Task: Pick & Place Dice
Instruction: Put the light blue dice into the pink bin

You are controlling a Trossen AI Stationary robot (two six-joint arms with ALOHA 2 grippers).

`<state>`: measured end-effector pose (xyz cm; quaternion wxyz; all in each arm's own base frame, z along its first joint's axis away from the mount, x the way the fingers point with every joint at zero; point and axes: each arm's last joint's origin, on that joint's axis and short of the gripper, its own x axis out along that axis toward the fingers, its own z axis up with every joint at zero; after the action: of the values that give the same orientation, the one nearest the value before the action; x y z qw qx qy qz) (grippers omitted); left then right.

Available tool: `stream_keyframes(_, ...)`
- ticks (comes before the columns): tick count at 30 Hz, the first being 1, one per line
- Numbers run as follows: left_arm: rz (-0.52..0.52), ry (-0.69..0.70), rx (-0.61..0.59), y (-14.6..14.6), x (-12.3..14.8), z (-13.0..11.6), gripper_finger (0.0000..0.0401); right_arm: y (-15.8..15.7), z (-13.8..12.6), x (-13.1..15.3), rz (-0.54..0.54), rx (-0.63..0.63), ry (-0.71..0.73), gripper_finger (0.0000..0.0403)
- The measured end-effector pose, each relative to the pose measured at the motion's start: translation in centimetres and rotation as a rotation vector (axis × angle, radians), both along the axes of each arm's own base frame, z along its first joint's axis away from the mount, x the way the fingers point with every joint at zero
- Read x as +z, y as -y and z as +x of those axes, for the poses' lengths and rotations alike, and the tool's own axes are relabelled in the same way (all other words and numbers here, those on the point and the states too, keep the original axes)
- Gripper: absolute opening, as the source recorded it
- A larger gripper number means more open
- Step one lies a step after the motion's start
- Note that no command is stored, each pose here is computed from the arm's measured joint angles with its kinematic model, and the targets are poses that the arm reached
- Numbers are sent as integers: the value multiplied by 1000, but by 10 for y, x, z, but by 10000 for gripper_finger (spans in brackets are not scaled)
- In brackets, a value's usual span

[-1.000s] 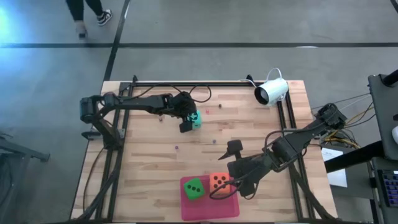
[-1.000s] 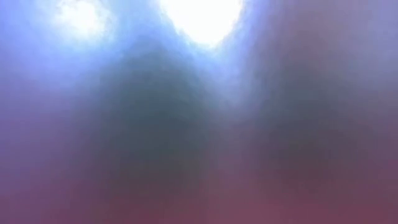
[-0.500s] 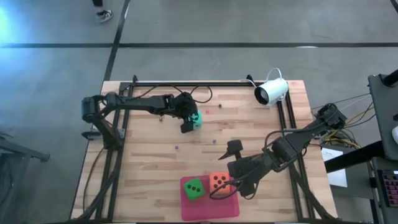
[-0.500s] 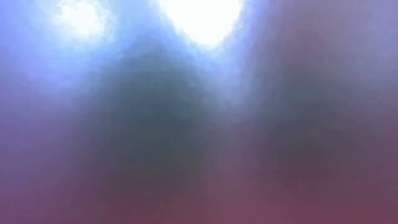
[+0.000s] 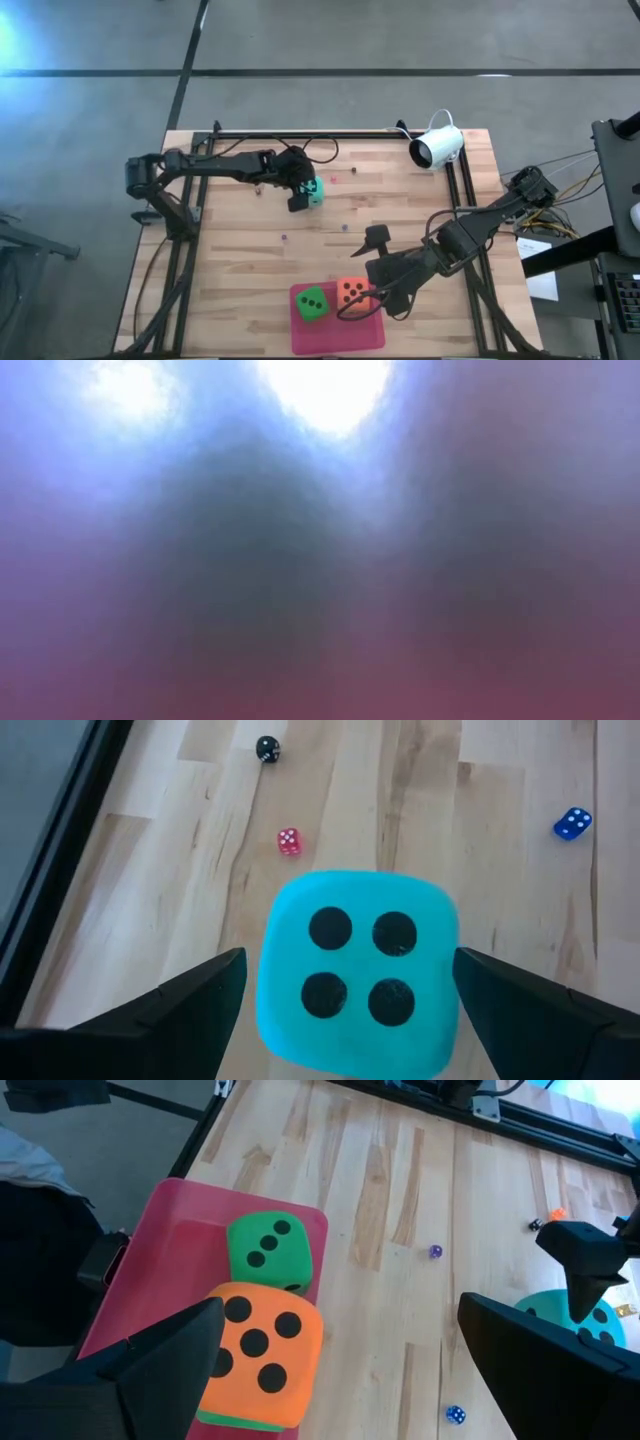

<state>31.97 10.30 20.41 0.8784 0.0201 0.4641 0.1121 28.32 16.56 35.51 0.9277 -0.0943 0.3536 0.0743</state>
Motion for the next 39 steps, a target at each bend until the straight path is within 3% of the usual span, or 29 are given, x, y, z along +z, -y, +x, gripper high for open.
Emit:
stream_keyframes(32,-23,10,12,3,0,1,358,0,0,0,-2,0,-1,400)
stream_keyframes(39,-21,-10,0,4,-18,-2,354,0,0,0,-2,0,-2,400)
